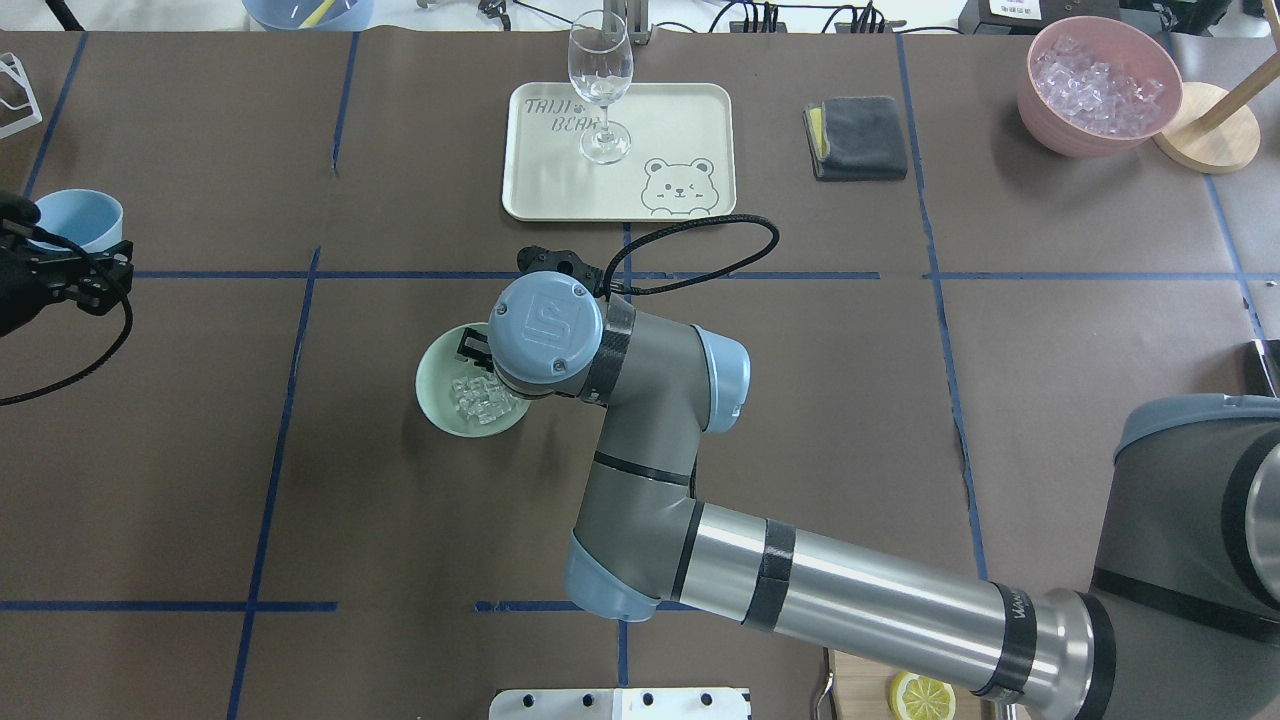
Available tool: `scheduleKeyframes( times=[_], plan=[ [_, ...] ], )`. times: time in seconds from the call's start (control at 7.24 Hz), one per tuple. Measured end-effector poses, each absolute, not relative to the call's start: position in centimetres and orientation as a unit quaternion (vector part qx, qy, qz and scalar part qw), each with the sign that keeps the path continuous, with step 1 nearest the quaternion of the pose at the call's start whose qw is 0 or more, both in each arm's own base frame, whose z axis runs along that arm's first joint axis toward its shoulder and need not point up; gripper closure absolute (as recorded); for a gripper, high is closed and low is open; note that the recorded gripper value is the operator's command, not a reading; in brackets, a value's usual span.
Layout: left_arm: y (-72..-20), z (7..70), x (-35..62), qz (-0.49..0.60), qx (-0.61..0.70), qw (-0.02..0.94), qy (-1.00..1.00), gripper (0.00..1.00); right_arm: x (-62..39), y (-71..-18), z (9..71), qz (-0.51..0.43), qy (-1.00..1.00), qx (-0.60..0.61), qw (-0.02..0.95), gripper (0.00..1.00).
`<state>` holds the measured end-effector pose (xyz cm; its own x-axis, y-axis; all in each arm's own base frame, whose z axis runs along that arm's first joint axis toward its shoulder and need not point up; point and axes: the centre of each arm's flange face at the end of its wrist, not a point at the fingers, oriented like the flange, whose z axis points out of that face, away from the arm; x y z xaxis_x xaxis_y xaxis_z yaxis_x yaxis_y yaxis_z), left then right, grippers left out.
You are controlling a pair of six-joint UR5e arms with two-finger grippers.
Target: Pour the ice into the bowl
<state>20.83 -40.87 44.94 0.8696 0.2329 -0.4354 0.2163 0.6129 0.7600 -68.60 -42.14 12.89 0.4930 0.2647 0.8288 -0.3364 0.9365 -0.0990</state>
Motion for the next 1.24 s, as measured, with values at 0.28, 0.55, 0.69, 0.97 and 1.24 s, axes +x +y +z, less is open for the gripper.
scheduleKeyframes(
  times=[0.28,0.55,0.69,0.97,1.24],
  plan=[
    [-40.7,48.0,20.7,-0.002,0.448,0.853,0.268,1.00,-69.3,-42.3,13.2,0.176,-0.471,0.036,0.864,1.00],
    [-40.7,50.6,20.9,-0.016,0.452,0.846,0.283,1.00,-69.4,-42.2,13.3,0.171,-0.471,0.036,0.865,1.00],
    [-40.6,51.1,20.9,-0.023,0.451,0.844,0.290,1.00,-69.3,-42.2,13.1,0.166,-0.473,0.037,0.865,1.00],
    [-39.2,51.8,22.6,-0.052,0.435,0.841,0.316,1.00,-67.7,-43.0,11.8,0.157,-0.487,0.025,0.859,1.00],
    [-36.5,53.5,25.6,-0.094,0.434,0.838,0.317,1.00,-63.1,-44.6,10.1,0.160,-0.493,0.006,0.855,1.00]
  ],
)
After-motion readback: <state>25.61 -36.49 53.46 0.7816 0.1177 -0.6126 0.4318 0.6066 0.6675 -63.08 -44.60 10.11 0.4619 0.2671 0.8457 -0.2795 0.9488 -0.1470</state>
